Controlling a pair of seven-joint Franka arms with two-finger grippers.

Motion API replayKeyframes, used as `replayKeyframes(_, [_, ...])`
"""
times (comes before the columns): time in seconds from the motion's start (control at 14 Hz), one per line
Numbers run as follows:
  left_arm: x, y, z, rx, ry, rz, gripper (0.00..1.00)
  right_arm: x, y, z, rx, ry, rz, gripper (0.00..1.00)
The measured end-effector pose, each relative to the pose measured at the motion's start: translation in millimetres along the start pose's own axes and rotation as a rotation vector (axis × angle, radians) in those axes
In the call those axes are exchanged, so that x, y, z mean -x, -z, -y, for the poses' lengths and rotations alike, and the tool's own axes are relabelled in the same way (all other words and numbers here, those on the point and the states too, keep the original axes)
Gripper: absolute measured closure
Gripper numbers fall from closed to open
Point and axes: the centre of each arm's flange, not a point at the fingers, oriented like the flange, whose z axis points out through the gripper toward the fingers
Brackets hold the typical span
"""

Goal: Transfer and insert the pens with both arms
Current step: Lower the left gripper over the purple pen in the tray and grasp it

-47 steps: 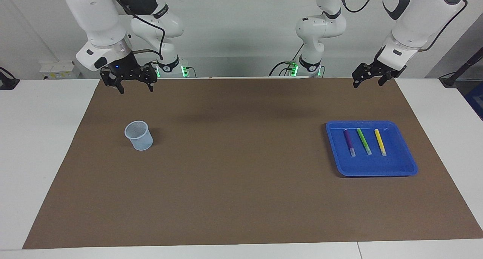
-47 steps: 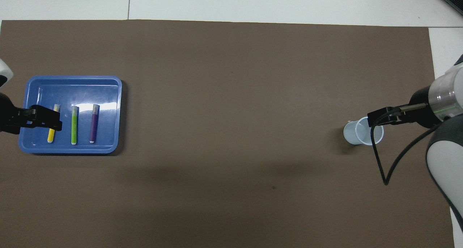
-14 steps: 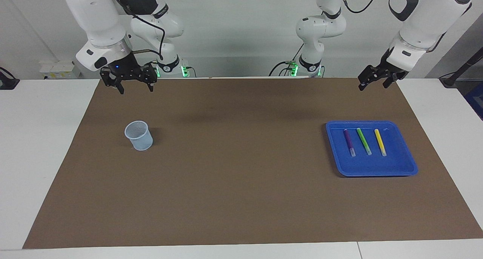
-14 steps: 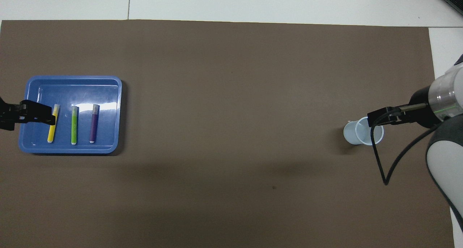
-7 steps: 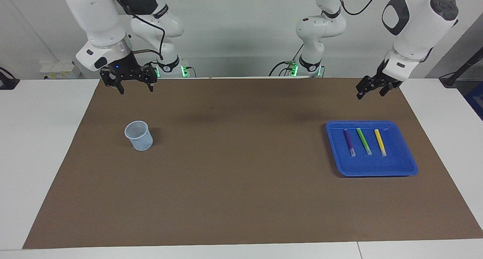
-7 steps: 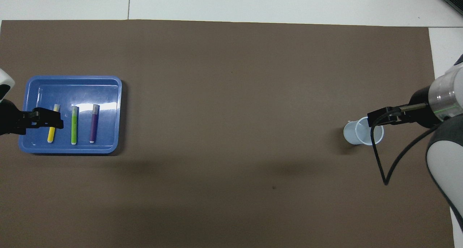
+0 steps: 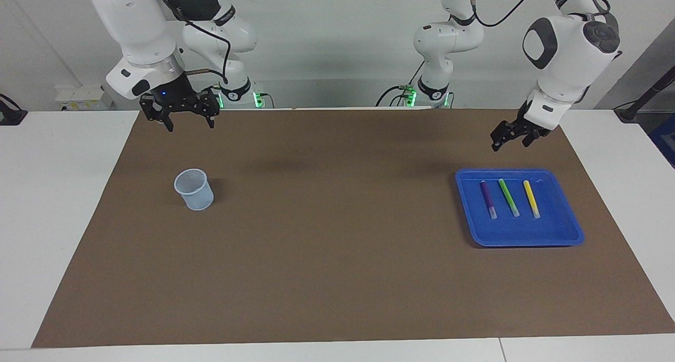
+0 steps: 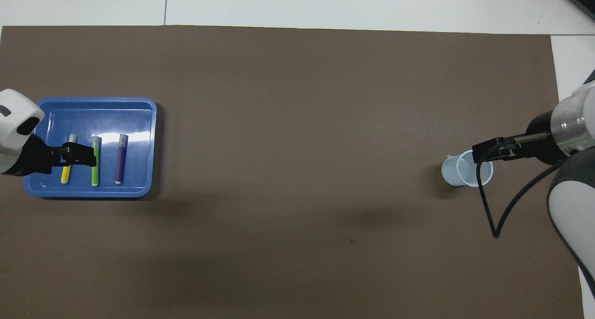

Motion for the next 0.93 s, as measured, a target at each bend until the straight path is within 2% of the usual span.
replayKeyframes(0.93, [-48,-94,7,0.010,-0.028,-0.017,0.00,0,0,0,0.000,0.000,0.000,0.00])
